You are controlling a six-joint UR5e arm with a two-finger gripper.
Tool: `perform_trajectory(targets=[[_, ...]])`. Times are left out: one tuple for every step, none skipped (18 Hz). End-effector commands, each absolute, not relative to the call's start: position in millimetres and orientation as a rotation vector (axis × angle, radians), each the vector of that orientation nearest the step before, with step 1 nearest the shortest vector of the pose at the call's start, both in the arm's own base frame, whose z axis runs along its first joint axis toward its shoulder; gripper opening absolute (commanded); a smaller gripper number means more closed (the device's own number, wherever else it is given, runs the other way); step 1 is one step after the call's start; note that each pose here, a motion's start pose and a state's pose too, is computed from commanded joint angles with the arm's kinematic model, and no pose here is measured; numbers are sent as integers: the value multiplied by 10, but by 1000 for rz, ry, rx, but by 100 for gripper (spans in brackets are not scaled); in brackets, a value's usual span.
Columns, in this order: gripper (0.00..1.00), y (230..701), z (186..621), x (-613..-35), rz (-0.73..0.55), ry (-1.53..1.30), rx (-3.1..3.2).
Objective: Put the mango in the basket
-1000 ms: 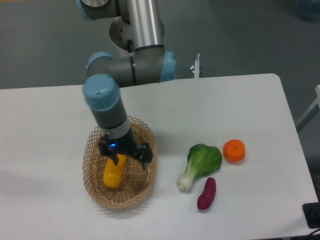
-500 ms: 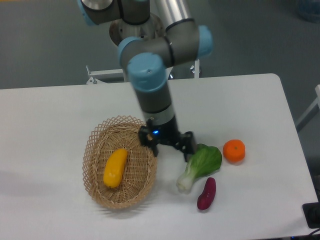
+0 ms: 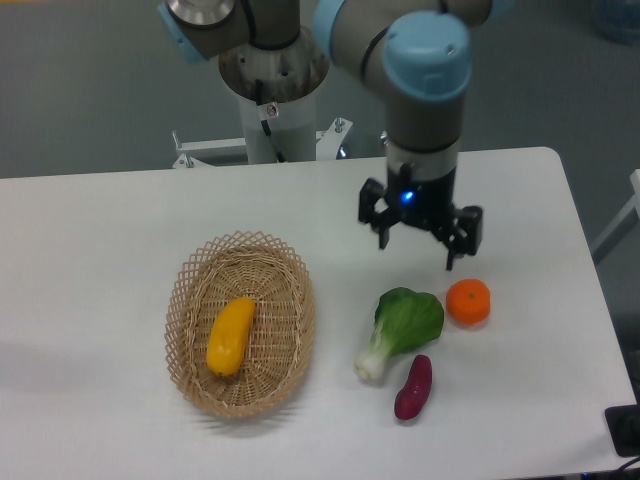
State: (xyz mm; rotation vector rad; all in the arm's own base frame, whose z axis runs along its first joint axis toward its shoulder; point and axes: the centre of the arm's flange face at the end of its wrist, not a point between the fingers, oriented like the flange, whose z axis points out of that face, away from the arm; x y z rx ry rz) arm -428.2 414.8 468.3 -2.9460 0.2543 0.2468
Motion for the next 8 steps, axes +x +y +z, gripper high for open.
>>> perform_trajectory(targets=[[95,4058,4696,-4333,226,245,-2937],[95,4001,4701,-4357,204,248,-2928],[95,3985,4712,-4363,204,271,-2927],[95,3950,4739,-4368,213,294,-2923],[95,3905,4767,-4373,223,317,-2919],[95,3886,4767,-4382,221,330,-2915],[95,3881,4769,-4379,218,333,-2909],[95,3878,4764,-4373,218,333,-2909]])
